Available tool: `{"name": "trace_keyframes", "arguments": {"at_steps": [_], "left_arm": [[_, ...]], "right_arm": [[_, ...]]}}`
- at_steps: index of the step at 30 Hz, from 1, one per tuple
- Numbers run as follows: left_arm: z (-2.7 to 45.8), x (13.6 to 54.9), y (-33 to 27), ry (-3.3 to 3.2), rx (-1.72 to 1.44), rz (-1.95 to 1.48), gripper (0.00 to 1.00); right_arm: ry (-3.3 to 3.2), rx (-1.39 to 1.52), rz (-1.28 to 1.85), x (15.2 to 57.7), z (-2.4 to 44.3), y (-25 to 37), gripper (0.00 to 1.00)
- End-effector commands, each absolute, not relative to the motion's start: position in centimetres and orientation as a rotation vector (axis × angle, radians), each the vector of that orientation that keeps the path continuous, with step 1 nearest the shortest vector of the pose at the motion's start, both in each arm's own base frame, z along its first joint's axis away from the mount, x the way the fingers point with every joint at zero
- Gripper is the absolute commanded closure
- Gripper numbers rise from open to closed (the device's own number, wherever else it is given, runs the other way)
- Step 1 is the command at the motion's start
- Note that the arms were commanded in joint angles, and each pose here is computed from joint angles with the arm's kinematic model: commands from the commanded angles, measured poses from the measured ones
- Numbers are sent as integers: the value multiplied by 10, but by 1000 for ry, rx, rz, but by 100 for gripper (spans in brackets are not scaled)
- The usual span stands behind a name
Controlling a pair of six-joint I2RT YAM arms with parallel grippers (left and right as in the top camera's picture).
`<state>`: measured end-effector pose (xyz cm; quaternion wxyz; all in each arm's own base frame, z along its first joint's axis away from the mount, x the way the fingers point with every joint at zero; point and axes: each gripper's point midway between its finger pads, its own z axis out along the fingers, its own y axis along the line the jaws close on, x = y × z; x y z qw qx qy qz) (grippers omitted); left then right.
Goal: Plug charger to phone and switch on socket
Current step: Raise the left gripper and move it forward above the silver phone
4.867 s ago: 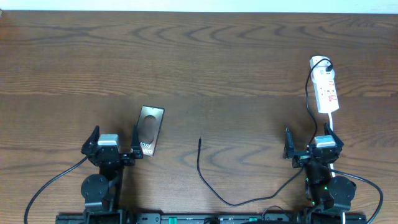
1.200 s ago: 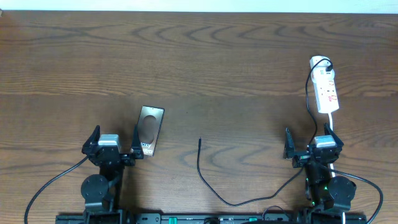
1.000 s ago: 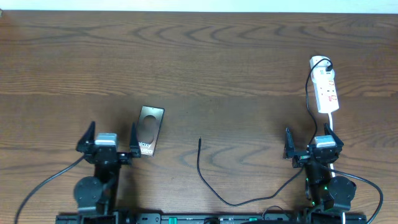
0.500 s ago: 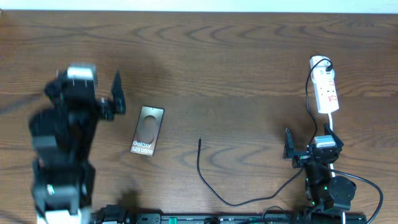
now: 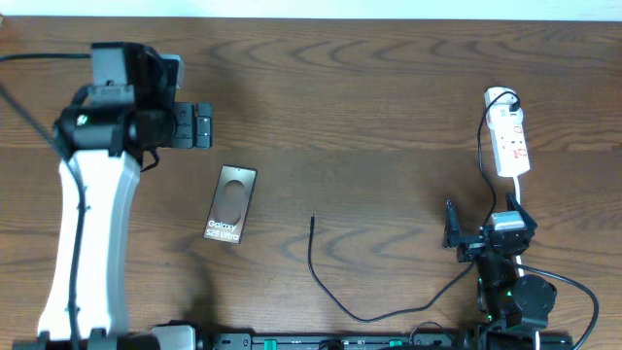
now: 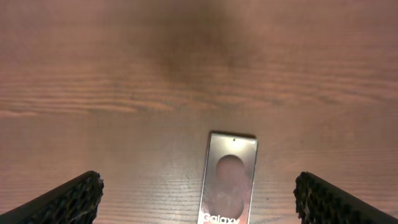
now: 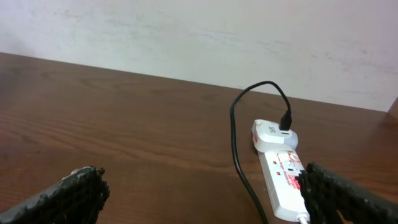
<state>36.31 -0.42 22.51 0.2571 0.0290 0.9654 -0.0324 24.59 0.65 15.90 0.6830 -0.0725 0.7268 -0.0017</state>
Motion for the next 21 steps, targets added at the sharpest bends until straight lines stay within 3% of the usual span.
{"name": "trace_keyframes", "arguments": {"at_steps": [1, 9, 10, 11, 12, 13, 14, 16, 21], "left_arm": [[210, 371, -5, 2669, 72, -97, 2], [174, 379, -5, 2769, 68, -108, 3], [173, 379, -4, 2772, 68, -107, 24], [171, 379, -4, 2776, 68, -108, 55], [171, 379, -4, 2776, 67, -108, 71], [171, 379, -4, 2776, 67, -108, 74], [171, 379, -4, 2776, 67, -108, 73], [171, 379, -4, 2776, 67, -108, 2], [171, 378, -5, 2781, 60, -110, 2]], "right_arm": [[1631, -172, -11, 246, 158, 7, 1], [1631, -172, -11, 246, 158, 7, 1], [1631, -172, -11, 246, 158, 7, 1], [1631, -172, -11, 246, 158, 7, 1], [1631, -172, -11, 246, 158, 7, 1], [1631, -172, -11, 246, 158, 7, 1], [1631, -172, -11, 246, 158, 7, 1], [1631, -172, -11, 246, 158, 7, 1], [1631, -172, -11, 246, 158, 7, 1]]}}
